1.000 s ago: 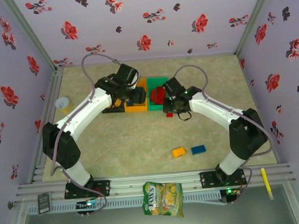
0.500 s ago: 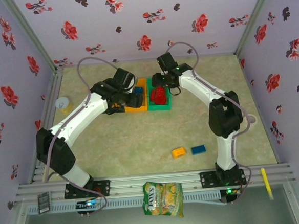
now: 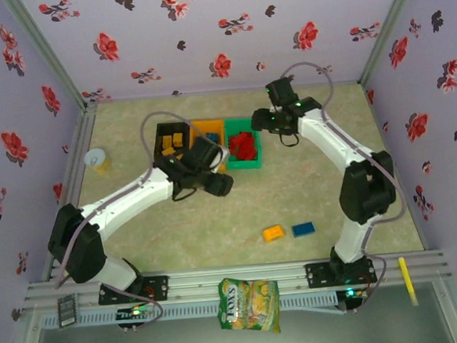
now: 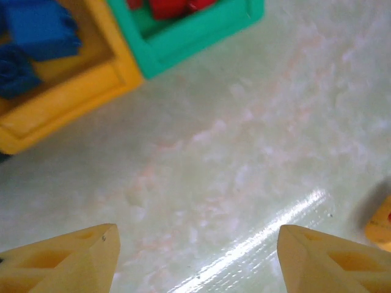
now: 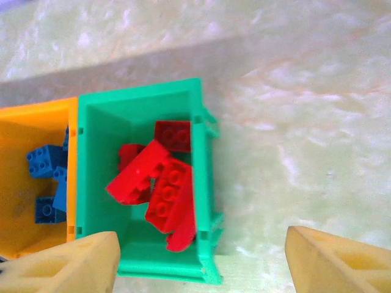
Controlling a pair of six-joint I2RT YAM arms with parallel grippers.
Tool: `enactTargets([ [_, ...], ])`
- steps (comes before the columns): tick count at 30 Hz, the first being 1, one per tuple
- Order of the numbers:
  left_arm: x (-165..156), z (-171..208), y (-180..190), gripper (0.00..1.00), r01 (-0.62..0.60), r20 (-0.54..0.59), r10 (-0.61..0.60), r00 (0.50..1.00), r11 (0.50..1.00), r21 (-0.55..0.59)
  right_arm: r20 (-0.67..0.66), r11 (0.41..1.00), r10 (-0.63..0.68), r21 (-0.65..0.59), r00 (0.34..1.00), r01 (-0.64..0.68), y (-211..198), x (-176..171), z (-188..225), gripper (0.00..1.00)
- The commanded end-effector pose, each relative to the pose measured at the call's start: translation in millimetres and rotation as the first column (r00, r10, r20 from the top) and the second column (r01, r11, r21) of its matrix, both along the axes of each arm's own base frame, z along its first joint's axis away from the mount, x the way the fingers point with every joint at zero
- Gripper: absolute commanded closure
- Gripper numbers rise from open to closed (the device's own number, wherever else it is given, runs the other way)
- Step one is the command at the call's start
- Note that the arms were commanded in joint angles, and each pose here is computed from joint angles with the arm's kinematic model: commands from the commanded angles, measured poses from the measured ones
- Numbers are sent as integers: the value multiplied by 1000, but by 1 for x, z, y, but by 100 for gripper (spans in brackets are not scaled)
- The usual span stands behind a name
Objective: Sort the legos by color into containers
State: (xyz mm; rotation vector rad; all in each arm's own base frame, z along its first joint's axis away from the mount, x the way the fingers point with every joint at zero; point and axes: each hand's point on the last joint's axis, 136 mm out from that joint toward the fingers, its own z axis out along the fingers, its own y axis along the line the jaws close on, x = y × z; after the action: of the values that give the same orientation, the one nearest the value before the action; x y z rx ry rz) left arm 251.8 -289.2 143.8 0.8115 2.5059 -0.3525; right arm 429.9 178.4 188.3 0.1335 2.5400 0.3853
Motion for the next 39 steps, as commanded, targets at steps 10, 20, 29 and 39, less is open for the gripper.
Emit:
enactTargets([
  [10,-92,-9,-77,30,480,-23,-491,871,859,-175,28,991,-128,38,991,127,-57,-19,10,26],
  [20,-102,-23,-116,29,550,-25,-558,830,824,-137,24,988,-146,58,989,144,-65,-20,8,24],
  [29,-114,-46,-149,30,650,-82,-651,755,759,-44,21,987,-148,62,989,147,-70,-26,7,22],
  [39,-137,-78,-151,33,703,-178,-685,706,707,70,16,986,-153,69,988,151,-73,-32,6,22],
])
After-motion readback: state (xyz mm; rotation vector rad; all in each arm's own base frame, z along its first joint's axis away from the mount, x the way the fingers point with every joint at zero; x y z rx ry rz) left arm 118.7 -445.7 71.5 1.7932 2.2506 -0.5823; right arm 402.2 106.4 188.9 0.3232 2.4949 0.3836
